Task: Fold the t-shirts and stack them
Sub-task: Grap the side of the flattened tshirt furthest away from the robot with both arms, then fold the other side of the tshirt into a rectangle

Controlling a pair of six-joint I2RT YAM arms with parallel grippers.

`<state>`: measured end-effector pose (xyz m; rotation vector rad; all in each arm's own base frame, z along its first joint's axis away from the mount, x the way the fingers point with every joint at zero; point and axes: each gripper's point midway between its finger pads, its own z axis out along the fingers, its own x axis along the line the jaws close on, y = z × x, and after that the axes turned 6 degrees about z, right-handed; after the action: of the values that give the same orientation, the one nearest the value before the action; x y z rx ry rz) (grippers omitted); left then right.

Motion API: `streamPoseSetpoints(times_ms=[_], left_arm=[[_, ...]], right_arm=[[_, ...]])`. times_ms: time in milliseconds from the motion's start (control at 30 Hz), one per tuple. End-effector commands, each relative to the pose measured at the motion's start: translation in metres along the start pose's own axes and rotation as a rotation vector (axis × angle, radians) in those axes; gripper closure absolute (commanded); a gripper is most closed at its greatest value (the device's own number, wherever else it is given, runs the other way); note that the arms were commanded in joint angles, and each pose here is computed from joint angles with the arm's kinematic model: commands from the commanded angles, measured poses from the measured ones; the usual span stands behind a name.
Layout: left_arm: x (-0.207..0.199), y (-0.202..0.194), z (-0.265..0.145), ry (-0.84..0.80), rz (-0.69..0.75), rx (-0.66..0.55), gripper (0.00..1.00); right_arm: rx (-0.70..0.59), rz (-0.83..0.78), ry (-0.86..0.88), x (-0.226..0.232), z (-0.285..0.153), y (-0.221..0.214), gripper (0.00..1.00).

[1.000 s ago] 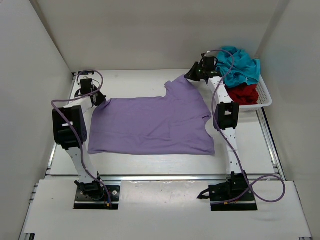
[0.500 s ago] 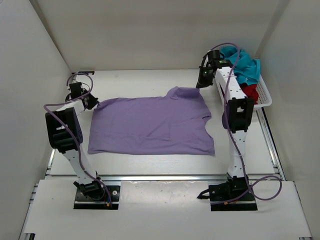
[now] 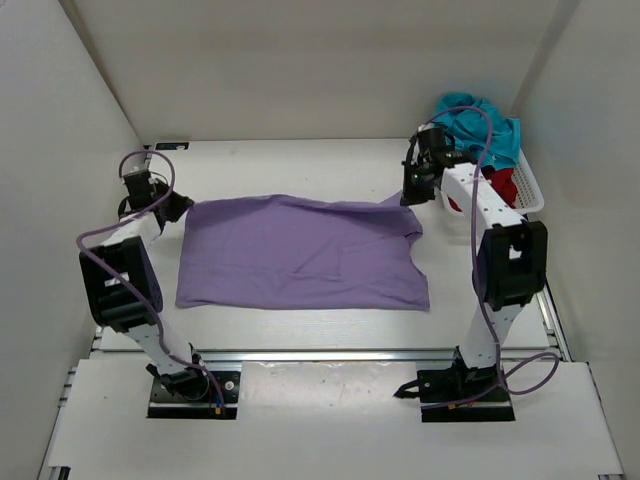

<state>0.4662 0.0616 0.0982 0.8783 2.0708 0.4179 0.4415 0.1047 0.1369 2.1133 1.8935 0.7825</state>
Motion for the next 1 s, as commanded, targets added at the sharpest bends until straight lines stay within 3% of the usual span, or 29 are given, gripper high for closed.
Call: streamPoseSetpoints(times_ms=[0, 267, 533, 800, 967], left_arm=[[-0.018, 0.016, -0.035, -0.078, -0.001, -0.072, 1.00], [0.003, 0.021, -0.056, -0.075, -0.023, -0.095, 1.00], [0.016, -0.003, -0.061, -0.071, -0.028, -0.060, 1.00], [0.040, -0.023, -0.070, -0.023, -0.098, -0.033, 1.00], [0.044, -0.030, -0.066, 0.035, -0.041, -0.022, 0.97]], right_arm=[[-0.185, 0.011, 0.022, 0.007, -0.033, 0.017, 1.00], [-0.206, 0.072, 0.025, -0.005, -0.038, -0.038, 1.00], [-0.301, 0.127, 0.029, -0.014, -0.065, -0.057, 1.00], [-0.271, 0.165, 0.028, -0.032, -0.057, -0.119, 1.00], [-0.261, 0.200, 0.023, -0.045, -0.048, -0.143, 1.00]])
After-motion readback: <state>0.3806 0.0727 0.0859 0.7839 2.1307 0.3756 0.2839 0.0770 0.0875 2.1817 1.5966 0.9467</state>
